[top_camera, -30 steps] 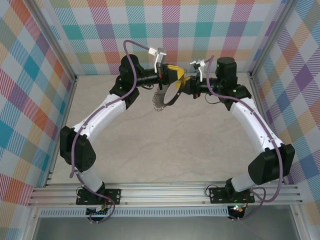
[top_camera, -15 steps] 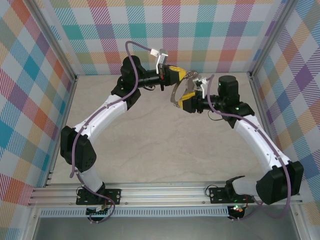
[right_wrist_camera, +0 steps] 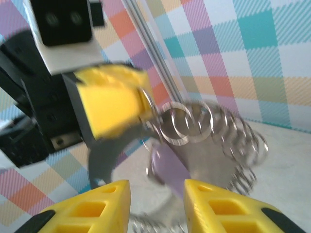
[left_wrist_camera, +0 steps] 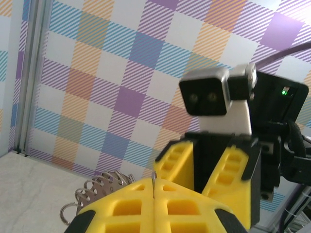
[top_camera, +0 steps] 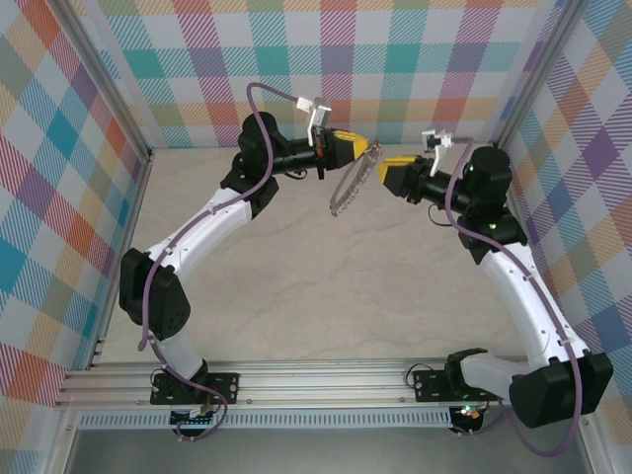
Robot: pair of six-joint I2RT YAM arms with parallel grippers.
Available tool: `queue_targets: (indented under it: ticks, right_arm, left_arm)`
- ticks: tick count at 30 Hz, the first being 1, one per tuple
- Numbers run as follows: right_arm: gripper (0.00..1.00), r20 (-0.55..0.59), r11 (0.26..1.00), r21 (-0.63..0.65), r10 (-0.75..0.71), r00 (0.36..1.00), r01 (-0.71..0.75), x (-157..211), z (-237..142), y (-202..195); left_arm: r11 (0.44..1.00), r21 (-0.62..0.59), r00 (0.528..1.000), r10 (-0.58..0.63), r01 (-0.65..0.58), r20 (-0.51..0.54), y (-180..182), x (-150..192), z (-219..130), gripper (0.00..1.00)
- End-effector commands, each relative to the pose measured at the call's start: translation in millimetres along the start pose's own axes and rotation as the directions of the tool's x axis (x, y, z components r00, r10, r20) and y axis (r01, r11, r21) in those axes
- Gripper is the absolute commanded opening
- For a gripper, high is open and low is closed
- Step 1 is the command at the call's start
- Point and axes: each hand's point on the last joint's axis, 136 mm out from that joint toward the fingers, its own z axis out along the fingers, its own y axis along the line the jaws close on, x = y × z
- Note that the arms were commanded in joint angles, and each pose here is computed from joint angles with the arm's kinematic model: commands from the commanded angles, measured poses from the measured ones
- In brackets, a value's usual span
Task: Put the keys on the keyring
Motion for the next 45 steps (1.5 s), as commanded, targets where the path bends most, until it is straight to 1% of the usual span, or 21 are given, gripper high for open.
queue_targets:
  ticks: [1, 10, 16, 21, 25, 29, 33, 38, 41, 45]
  right_arm:
    - [0.35, 0.068, 0.995, -0.099, 0.026, 0.997, -0.019, -35.1, 1.9, 21.7]
    - [0.34, 0.093, 0.973, -0.193, 0.147, 0.985, -0.127, -55.2, 14.7, 14.8]
    - [0.32, 0.082, 0.962, -0.214, 0.190, 0.978, -0.169, -54.8, 22.8, 6.0]
    - [0.30, 0.074, 0.958, -0.221, 0.201, 0.977, -0.180, -51.8, 26.1, 2.4]
    - [0.27, 0.058, 0.951, -0.250, 0.201, 0.978, -0.181, -50.2, 27.5, 4.9]
    - [0.27, 0.033, 0.943, -0.279, 0.197, 0.980, -0.180, -47.2, 28.4, 8.6]
    - [0.29, 0.009, 0.938, -0.290, 0.200, 0.980, -0.188, -42.5, 29.6, 8.0]
    - [0.23, -0.001, 0.937, -0.293, 0.201, 0.980, -0.192, -38.1, 30.1, 7.4]
    - [0.17, -0.001, 0.937, -0.290, 0.200, 0.980, -0.192, -37.0, 30.2, 6.2]
    - [0.19, 0.004, 0.941, -0.284, 0.196, 0.981, -0.187, -37.8, 30.5, 5.6]
  left_arm:
    - [0.998, 0.027, 0.998, 0.049, -0.050, 0.051, -14.8, -16.1, -0.7, 0.00]
    - [0.999, 0.031, 0.998, 0.043, -0.044, 0.050, -14.7, -14.8, -0.5, 0.00]
    - [0.998, 0.039, 0.998, 0.046, -0.048, 0.049, -16.4, -14.9, -0.6, 0.00]
    - [0.998, 0.041, 0.998, 0.048, -0.050, 0.050, -17.3, -15.6, -0.8, 0.00]
    - [0.998, 0.040, 0.997, 0.049, -0.051, 0.051, -16.7, -15.4, -0.6, 0.00]
    - [0.998, 0.039, 0.997, 0.050, -0.052, 0.053, -15.4, -15.2, 0.0, 0.00]
    - [0.998, 0.039, 0.997, 0.047, -0.049, 0.057, -14.0, -16.0, 1.1, 0.00]
    - [0.998, 0.036, 0.997, 0.044, -0.046, 0.060, -12.8, -16.4, 1.5, 0.00]
    - [0.998, 0.037, 0.997, 0.042, -0.044, 0.059, -12.6, -16.1, 1.8, 0.00]
    - [0.998, 0.037, 0.997, 0.041, -0.043, 0.058, -12.4, -15.6, 1.9, 0.00]
